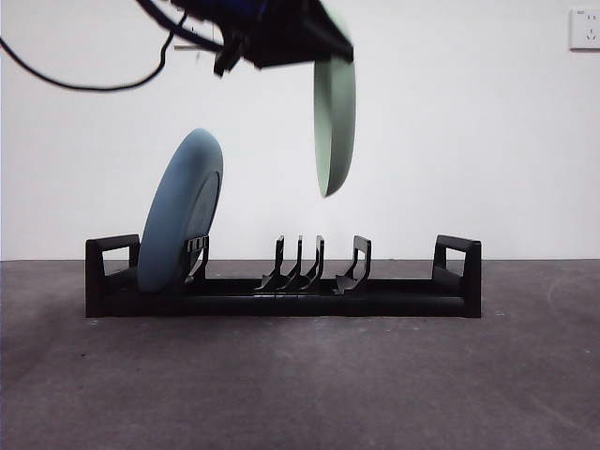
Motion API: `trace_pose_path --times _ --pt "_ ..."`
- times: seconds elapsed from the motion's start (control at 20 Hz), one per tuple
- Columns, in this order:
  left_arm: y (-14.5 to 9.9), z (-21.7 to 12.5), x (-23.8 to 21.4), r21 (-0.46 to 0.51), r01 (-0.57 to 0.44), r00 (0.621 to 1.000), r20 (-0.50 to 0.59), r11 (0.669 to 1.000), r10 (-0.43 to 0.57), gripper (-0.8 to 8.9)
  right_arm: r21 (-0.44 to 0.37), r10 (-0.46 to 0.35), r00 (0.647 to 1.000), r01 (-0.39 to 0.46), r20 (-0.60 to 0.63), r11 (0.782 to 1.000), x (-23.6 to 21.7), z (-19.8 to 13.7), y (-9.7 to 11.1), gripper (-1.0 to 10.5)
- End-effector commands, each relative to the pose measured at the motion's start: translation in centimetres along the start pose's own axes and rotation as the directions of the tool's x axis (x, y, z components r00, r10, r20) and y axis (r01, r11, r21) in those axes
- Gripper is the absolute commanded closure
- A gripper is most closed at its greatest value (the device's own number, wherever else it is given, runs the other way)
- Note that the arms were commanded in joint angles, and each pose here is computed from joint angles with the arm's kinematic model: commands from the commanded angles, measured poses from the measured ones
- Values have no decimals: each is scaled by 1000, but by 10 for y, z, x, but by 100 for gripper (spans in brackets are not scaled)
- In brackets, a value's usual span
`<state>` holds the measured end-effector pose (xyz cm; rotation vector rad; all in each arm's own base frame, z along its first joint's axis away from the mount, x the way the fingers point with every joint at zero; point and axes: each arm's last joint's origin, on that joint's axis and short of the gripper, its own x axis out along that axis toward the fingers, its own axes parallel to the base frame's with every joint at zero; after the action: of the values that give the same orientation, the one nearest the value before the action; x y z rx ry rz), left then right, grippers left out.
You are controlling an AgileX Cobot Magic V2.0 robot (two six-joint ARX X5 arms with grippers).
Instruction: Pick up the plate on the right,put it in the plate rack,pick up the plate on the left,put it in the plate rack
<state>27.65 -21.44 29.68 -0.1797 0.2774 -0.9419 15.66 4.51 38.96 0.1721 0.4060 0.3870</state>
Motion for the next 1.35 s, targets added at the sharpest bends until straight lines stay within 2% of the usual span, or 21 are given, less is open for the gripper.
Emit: trace_pose_path --times 0.05,0.65,1.35 --pt "8 -2 4 -50 8 1000 23 999 -7 822 -9 -2 1000 2 2 1000 1 0 0 572" --pt "23 -8 27 -79 0 999 -32 997 -2 822 -5 -6 1000 6 -18 1000 7 -1 -1 572" --pt "36 -43 47 -109 -39 985 -174 993 19 813 -23 -7 1000 6 -22 1000 8 -1 -2 572"
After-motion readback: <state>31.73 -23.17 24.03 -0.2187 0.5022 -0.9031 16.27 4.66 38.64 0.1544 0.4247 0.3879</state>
